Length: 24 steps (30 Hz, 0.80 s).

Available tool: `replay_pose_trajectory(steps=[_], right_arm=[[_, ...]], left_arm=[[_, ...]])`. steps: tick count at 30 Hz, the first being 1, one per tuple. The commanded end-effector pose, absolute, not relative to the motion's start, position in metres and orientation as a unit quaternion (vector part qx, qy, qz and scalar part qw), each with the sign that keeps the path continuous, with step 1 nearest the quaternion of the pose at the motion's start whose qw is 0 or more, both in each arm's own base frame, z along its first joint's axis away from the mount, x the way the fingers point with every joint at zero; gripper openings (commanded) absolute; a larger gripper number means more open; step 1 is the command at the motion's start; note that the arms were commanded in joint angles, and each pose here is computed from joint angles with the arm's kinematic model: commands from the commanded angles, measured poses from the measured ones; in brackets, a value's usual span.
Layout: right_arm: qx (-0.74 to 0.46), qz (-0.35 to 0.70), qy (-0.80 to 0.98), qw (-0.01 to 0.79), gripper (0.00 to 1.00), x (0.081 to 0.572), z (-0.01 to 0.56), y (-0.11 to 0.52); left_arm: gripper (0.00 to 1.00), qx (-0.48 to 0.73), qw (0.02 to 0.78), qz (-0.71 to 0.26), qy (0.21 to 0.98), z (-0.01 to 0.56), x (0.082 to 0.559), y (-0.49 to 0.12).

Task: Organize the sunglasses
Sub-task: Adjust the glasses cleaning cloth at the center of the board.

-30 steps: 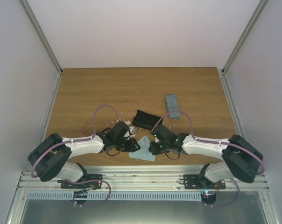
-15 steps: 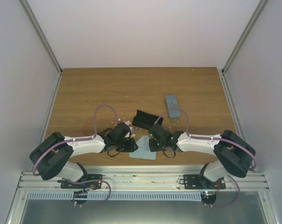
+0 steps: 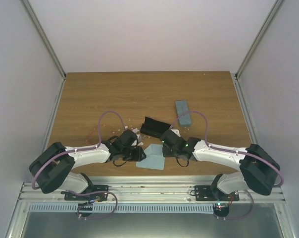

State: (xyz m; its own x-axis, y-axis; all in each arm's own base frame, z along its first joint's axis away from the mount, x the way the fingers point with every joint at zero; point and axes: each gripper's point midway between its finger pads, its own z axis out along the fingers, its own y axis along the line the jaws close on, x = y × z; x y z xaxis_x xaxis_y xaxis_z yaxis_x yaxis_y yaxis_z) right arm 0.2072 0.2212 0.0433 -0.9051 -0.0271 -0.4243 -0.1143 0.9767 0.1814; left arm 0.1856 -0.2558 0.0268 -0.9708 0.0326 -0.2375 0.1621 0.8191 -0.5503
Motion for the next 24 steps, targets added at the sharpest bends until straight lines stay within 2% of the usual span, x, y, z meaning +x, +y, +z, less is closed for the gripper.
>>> replay_pose_trajectory(steps=[1,5,7,12,18,24], right_arm=[[-0.060,0.149,0.960,0.227,0.24,0.207,0.062,0.241],[-0.075,0.189,0.958,0.200,0.23,0.197,0.053,0.256],[-0.076,0.201,0.958,0.188,0.18,0.193,0.047,0.259],[-0.079,0.235,0.956,0.157,0.09,0.178,0.032,0.263],[-0.081,0.248,0.957,0.130,0.03,0.172,0.016,0.264],[-0.063,0.211,0.969,0.117,0.02,0.170,0.004,0.247]], left_arm=[[0.27,0.077,0.136,-0.352,0.923,0.054,0.190,-0.274],[0.27,0.094,0.139,-0.394,0.904,0.069,0.194,-0.294],[0.27,0.096,0.134,-0.403,0.900,0.070,0.196,-0.301],[0.26,0.099,0.116,-0.403,0.902,0.062,0.203,-0.313],[0.23,0.099,0.096,-0.390,0.910,0.044,0.205,-0.317],[0.21,0.078,0.099,-0.279,0.952,0.019,0.215,-0.286]])
